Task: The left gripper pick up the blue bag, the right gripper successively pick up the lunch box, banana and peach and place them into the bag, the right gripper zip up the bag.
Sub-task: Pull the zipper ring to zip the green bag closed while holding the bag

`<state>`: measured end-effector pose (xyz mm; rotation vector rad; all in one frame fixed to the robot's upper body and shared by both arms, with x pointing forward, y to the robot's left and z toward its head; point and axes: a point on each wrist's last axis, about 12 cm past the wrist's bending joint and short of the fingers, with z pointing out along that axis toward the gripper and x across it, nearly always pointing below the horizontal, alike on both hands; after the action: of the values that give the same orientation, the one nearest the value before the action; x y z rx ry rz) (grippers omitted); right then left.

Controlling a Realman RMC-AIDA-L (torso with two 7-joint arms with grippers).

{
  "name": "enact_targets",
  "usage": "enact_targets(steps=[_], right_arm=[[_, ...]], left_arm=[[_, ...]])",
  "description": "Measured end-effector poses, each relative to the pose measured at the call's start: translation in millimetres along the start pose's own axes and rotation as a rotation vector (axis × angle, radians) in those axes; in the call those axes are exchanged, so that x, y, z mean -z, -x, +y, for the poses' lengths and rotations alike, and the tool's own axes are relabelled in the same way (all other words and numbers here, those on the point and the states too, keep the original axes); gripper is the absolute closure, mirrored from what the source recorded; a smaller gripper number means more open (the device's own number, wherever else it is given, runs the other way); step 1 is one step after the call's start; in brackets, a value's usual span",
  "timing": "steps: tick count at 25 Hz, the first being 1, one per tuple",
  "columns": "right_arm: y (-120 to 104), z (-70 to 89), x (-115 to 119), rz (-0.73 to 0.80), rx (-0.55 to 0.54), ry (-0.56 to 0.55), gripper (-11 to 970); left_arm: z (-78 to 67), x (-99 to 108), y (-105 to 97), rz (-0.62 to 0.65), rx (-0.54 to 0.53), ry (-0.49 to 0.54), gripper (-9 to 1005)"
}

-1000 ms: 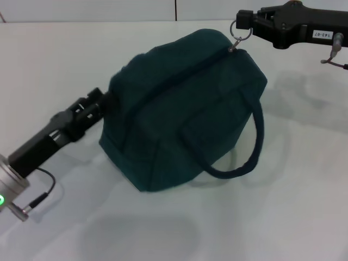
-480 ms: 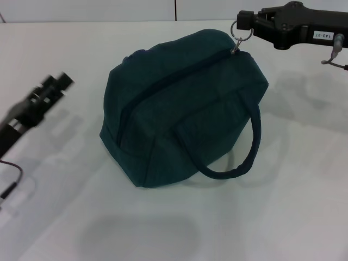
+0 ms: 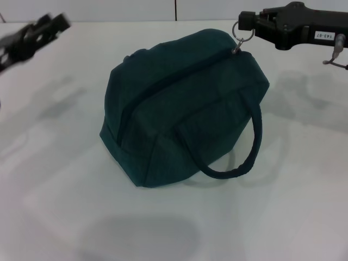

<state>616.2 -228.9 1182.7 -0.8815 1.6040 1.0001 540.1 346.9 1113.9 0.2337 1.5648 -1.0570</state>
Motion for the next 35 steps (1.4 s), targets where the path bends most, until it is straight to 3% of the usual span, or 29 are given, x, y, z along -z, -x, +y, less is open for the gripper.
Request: enact_targets(steps=[5,10,14,17,22,29,35], right_arm=[[0,-0.5,0,0.002,0.002,0.0,889],[1,0.5,-1,0.002,0.007,0.004,888],[1,1.5,-3,0.001,0.009,0.011,887],[1,2.1,-5,0.001,0.014,0.018,887],[-1,2.5,-4,-0.001,0.013,0.017,886],[-2,4.0,-4,-0.002,0.013,0.026,885],[-2,6.4,-4,-0.004,0.012,0.045,884]], left_arm=[[-11.1,-52,53,0.278,-0.062,-0.123,234],[-51.4,-106,88,0.509,-0.167,-0.209,245],[-74.8,-150,91,0.671,-0.171,-0.189,254],[-78.5,-170,81,0.759,-0.154,-0.169,260],[-79.6,-186,69,0.82,-0.098,-0.177,271],[-75.4,-183,64,0.836,-0.058,-0.153,286],[-68.9,-182,57,0.871,-0.001,-0.07,299]])
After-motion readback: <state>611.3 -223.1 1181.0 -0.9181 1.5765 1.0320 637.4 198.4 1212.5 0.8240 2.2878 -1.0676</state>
